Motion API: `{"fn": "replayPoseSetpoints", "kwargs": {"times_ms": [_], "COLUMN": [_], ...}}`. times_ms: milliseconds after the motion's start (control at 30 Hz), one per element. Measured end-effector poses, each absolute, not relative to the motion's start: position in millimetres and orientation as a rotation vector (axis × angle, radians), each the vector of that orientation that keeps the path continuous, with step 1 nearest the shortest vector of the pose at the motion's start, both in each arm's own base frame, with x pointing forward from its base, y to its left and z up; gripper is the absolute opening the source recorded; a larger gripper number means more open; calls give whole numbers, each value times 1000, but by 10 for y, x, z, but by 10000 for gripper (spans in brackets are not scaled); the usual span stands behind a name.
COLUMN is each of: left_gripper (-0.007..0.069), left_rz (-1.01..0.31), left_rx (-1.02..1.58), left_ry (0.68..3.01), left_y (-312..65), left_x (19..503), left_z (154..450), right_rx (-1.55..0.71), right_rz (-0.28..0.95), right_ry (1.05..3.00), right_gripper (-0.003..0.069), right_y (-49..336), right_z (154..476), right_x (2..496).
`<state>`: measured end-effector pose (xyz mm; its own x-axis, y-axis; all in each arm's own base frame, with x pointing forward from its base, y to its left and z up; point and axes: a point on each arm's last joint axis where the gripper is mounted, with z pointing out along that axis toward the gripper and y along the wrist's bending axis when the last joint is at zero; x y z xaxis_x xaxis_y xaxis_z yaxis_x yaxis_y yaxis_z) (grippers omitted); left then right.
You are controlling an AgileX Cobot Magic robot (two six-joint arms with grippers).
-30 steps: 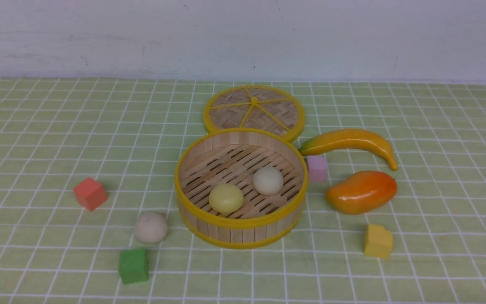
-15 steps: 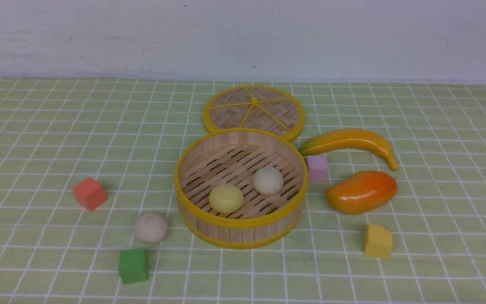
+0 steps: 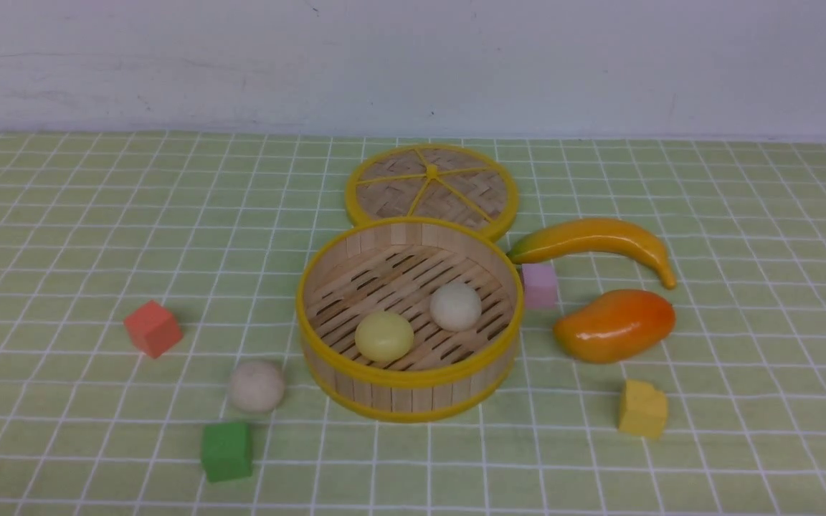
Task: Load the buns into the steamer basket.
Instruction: Use the left arm to grab a steamed stuffed bun
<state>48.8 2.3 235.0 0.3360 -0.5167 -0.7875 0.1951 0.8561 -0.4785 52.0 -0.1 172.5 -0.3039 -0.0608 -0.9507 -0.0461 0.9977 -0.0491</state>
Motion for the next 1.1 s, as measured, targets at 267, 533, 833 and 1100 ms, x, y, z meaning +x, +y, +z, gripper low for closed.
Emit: {"fn": "replayPoseSetpoints", "kwargs": {"times_ms": [267, 533, 833, 1100], "left_gripper": [238, 238, 238, 238], "left_rz": [-526, -476, -331, -452], "left_rx": [-323, -363, -427, -514], "left_ry": [1144, 1674, 2151, 2445], "left_y": [-3, -102, -125, -269], "left_x": [485, 1061, 1925, 2473], "left_z": [3403, 3871, 3249, 2819], "right_rx": [-77, -77, -76, -76], "right_rz": [-15, -15, -14, -14], "right_ry": [1880, 1880, 1880, 1880], "right_gripper": [80, 89, 103, 106], "right_y": [-1, -1, -1, -1], "right_z": [1725, 1725, 1725, 1725], "right_x": [520, 520, 520, 520]}}
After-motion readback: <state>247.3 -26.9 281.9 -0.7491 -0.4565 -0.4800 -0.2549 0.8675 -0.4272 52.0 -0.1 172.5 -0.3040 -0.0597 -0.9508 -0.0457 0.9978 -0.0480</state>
